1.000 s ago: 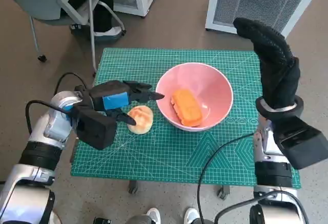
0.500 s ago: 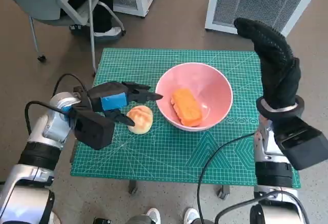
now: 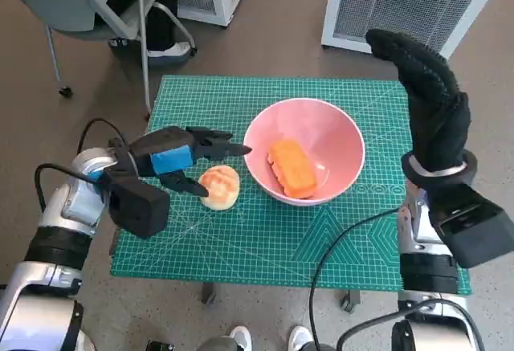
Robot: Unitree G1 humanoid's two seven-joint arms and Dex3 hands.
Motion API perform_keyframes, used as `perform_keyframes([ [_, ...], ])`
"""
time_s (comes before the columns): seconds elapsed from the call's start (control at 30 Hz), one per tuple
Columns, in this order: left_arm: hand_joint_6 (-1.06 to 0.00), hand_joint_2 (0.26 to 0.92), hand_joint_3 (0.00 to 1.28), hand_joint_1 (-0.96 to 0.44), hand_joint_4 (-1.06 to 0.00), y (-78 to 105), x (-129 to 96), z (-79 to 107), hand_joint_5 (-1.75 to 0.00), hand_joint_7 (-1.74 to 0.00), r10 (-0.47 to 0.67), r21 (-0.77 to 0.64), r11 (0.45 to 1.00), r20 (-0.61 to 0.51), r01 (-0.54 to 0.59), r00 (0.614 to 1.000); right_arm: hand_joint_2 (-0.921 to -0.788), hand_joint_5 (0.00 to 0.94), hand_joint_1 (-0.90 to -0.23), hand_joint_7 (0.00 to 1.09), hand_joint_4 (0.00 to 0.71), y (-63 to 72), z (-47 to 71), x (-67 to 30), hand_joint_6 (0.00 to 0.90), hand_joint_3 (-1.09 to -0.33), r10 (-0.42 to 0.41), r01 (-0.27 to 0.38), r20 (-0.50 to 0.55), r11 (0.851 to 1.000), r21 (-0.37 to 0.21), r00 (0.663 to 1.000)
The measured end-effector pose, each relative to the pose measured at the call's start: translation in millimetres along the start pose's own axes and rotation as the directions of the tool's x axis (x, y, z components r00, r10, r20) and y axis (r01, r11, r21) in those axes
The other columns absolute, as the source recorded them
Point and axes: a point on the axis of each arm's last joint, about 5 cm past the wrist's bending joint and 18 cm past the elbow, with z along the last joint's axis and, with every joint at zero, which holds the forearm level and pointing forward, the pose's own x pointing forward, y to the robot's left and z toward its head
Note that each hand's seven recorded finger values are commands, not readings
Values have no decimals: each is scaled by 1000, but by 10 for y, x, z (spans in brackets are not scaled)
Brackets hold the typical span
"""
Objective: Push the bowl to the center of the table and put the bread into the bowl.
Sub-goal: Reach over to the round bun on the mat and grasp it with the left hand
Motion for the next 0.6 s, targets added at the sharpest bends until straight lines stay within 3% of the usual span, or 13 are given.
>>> perform_keyframes([
  [0.27,-525,803,2,-208,-439,-41,-36,-11,-20,-37,35,-2,999,4,-35,999,-921,3,-603,610,345,1,0,0,65,-752,-1,1,0,1000,1,1000],
  [0.6,-529,815,5,-174,-452,-114,-65,-46,-13,-29,-18,-48,999,-50,16,999,-921,2,-599,611,345,3,-4,-3,66,-753,-2,2,-2,1000,3,1000],
])
